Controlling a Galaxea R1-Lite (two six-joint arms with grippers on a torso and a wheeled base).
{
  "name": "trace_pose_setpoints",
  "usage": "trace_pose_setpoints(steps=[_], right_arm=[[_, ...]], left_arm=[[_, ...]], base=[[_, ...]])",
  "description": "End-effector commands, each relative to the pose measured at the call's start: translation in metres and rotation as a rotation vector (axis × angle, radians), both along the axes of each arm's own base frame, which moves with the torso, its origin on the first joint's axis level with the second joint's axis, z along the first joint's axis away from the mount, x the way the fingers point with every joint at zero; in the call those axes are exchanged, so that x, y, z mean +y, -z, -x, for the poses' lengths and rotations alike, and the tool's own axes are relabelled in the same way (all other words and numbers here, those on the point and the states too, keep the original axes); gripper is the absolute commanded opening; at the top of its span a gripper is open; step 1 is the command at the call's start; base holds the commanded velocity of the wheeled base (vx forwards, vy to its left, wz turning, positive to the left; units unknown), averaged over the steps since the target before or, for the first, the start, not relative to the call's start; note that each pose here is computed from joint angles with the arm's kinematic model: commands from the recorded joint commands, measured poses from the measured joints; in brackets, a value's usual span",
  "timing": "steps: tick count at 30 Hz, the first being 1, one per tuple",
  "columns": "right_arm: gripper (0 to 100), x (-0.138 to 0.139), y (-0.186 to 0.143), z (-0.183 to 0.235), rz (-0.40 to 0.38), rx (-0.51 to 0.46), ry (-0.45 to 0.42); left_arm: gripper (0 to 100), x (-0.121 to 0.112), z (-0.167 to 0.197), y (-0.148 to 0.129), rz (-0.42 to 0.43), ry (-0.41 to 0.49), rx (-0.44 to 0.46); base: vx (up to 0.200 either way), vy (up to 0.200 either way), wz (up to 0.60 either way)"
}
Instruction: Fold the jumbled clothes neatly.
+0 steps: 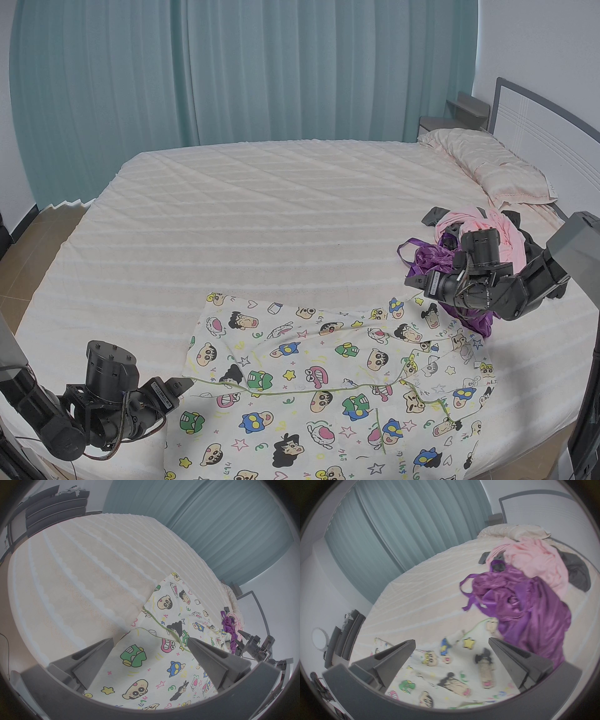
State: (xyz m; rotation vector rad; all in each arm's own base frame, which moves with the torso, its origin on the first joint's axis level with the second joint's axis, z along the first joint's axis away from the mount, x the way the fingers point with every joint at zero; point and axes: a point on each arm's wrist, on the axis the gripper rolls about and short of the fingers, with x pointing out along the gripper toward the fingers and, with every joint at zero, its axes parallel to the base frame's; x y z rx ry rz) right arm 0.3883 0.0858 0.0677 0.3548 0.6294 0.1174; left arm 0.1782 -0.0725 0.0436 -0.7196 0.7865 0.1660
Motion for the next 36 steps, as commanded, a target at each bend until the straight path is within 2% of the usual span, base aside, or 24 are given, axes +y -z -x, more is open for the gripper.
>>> trace_pose_setpoints(steps=[1,7,18,30,36], right_arm=[[100,0.033,0.019,-0.011,-0.045,0.027,-0.037],[100,0.060,0.044,-0.024,-0.129,0.071,-0.023],[100,0.059,0.070,-0.014,-0.109,0.160,-0.013],[100,0.052,0.070,-0.001,-0.101,0.189,-0.007],[100,0.049,0.051,0.015,-0.105,0.181,-0.017]], left_arm=[[100,0.000,0.000,0.000,0.002,-0.001,-0.001],[100,0.000,0.000,0.000,0.001,0.000,-0.001],[100,0.000,0.000,0.000,0.000,0.000,0.002],[100,0.000,0.000,0.000,0.001,-0.001,-0.001],[100,0.000,0.000,0.000,0.001,0.000,-0.001]], base=[[0.000,0.000,0.00],[0.000,0.000,0.00],[0.000,0.000,0.00],[0.000,0.000,0.00],[0.000,0.000,0.00]])
